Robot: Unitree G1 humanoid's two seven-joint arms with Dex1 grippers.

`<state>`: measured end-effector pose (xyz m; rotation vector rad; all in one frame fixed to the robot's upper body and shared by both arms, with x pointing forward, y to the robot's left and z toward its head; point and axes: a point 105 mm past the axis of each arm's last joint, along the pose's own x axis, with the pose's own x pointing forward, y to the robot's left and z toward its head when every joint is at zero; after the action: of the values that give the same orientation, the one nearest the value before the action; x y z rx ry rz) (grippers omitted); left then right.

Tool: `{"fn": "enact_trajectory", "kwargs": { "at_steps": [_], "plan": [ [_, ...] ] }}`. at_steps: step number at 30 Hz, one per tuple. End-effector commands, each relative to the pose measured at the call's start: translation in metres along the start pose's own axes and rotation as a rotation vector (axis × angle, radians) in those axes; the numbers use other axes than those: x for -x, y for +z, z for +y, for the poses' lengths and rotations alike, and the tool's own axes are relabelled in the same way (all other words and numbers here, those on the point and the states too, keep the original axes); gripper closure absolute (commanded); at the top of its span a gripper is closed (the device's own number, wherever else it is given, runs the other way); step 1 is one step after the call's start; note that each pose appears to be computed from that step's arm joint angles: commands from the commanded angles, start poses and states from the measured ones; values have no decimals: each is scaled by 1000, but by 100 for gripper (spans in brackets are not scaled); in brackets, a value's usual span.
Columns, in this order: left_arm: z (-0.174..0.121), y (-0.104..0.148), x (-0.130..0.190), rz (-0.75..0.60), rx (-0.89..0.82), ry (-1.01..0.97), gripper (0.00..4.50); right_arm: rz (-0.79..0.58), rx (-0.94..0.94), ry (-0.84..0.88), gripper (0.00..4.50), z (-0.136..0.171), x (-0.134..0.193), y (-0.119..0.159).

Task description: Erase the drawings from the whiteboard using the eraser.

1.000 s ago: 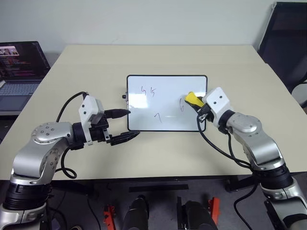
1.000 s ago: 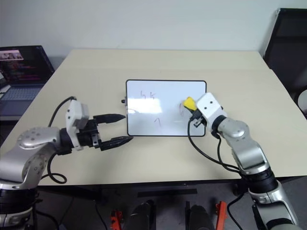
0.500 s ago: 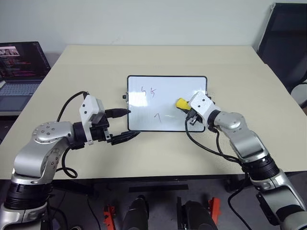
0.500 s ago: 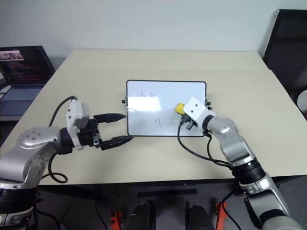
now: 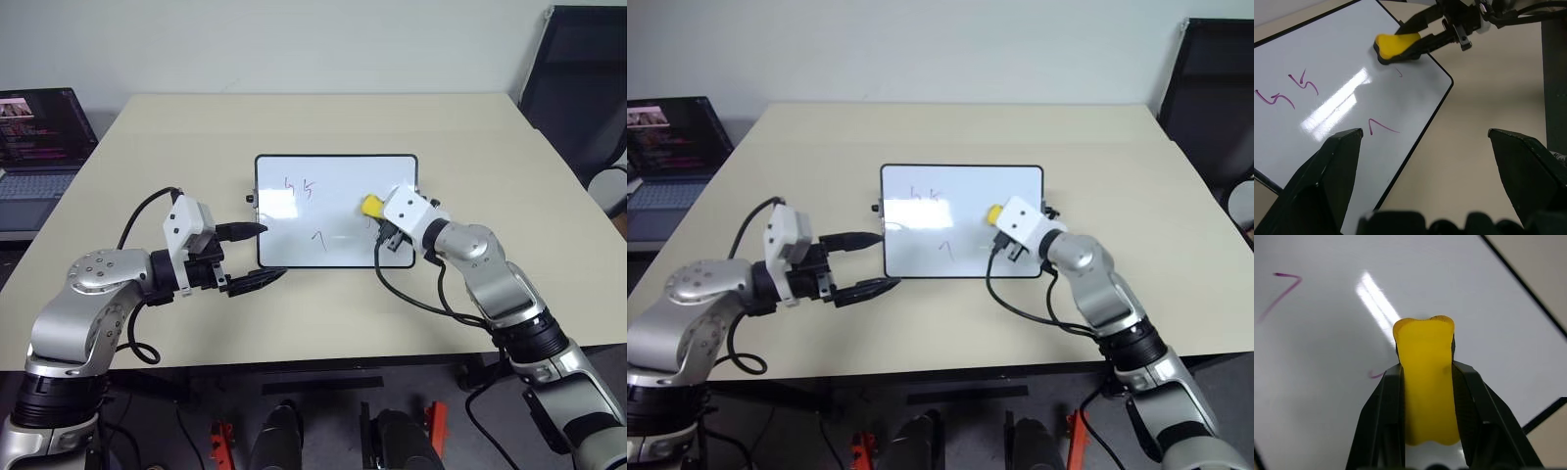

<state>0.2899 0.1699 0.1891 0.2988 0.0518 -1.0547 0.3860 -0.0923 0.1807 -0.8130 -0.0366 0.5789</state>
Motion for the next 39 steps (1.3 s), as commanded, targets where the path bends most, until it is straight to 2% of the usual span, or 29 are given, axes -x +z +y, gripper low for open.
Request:
{"fn": "enact_trajectory", "kwargs": {
  "at_steps": [1, 5, 8, 10, 15, 17, 26, 28, 34, 39],
  "plan": [
    [1, 9, 1, -22, -39, 8, 0, 49, 52, 96, 351, 17, 5, -15],
    [2, 8, 3, -19, -38, 18, 0, 104, 126, 246, 351, 46, 16, -32],
    [3, 8, 4, -17, -38, 22, 0, 136, 179, 294, 352, 52, 22, -42],
    [3, 8, 4, -16, -39, 21, 0, 113, 183, 236, 352, 43, 18, -36],
    [3, 8, 4, -15, -39, 18, 0, 48, 182, -28, 352, -5, 7, -14],
    [2, 8, 4, -15, -38, 19, 0, 51, 174, -37, 352, -8, 6, -15],
    [3, 5, 7, -9, -35, 36, 0, 120, 143, 205, 353, 36, 18, -34],
    [4, 4, 9, -6, -30, 51, 0, 114, 148, 202, 353, 36, 18, -33],
    [9, -11, 23, 26, 2, 143, 0, 2, 84, 70, 353, 14, 17, -11],
    [18, -20, 40, 26, -1, 283, 0, -205, -259, 32, 353, 3, 44, 14]
  ]
}}
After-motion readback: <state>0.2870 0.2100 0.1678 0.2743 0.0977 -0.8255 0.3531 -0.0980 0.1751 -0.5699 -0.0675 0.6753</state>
